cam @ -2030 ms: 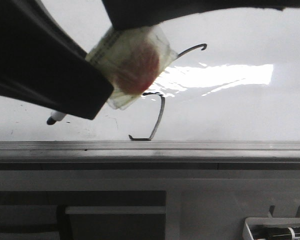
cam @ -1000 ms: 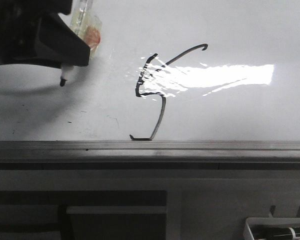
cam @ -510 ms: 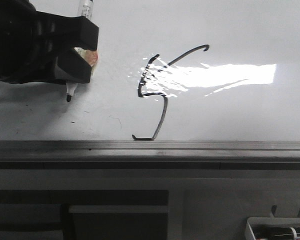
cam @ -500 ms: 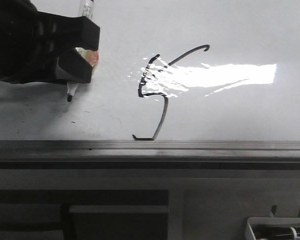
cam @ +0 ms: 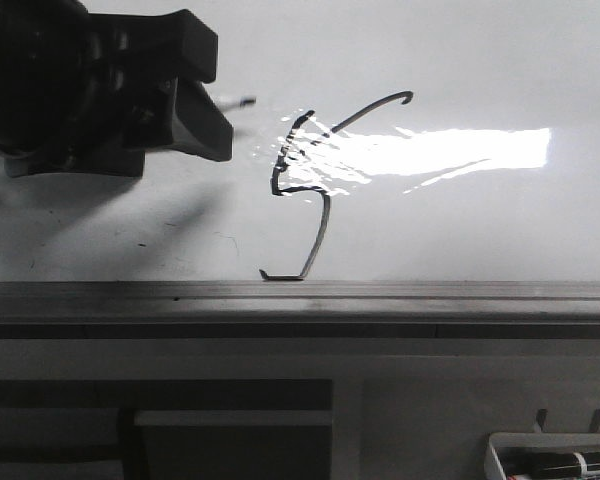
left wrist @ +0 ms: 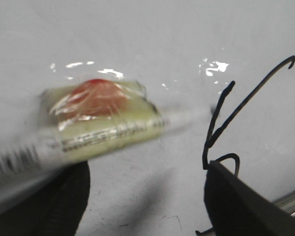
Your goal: Write number 5 on whiteboard
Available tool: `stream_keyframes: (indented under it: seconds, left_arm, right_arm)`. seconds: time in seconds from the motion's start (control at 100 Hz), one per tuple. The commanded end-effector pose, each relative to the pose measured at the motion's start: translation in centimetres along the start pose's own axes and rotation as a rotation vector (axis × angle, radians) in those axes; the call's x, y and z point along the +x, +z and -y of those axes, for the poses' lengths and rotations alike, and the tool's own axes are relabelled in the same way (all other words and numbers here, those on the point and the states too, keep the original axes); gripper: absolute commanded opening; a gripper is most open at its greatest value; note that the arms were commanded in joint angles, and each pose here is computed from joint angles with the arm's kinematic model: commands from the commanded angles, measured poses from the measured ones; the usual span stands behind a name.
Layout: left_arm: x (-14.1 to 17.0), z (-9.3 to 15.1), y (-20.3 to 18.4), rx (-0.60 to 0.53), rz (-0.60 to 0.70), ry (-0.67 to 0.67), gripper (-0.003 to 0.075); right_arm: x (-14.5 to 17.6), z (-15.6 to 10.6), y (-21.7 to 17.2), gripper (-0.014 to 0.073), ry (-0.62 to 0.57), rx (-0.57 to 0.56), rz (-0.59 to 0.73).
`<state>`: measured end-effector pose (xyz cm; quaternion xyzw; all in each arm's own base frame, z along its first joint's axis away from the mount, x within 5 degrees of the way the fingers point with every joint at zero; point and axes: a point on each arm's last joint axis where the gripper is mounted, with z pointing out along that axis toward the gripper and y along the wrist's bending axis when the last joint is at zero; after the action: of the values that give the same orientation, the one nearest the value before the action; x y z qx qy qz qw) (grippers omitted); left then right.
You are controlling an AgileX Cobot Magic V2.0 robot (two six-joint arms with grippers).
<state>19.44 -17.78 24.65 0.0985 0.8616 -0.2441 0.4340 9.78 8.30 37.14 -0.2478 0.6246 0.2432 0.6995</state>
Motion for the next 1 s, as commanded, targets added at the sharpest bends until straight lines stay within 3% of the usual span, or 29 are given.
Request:
stream_keyframes:
  seconds: [0.0,0.71,0.85,0.99]
  left_arm:
    - [-1.0,-1.4,-0.2,-0.126,0.088,-0.045,0.0558]
    - [-4.5,-0.9,-7.2,-0.023,0.331,-0.11,0.0529]
    - [-5.1,-1.4,-10.5,-0.03,0.438,-0.018,0.0383]
    - [-3.8,-2.6,-13.8,-0.026,0.52,0.049,0.0142]
  right_arm:
    - [-0.9,0.1,-0.1,-0.0062,0.008,0.01,0.027]
    - [-1.1,-0.1,-0.4,-0.0062,0.007,-0.014,0.042]
    - [-0.8,0.2,-1.3,-0.0062,0.007,0.022,0.055]
    - [2.1,0.5,-2.2,-0.0062,0.009,0.068,0.004]
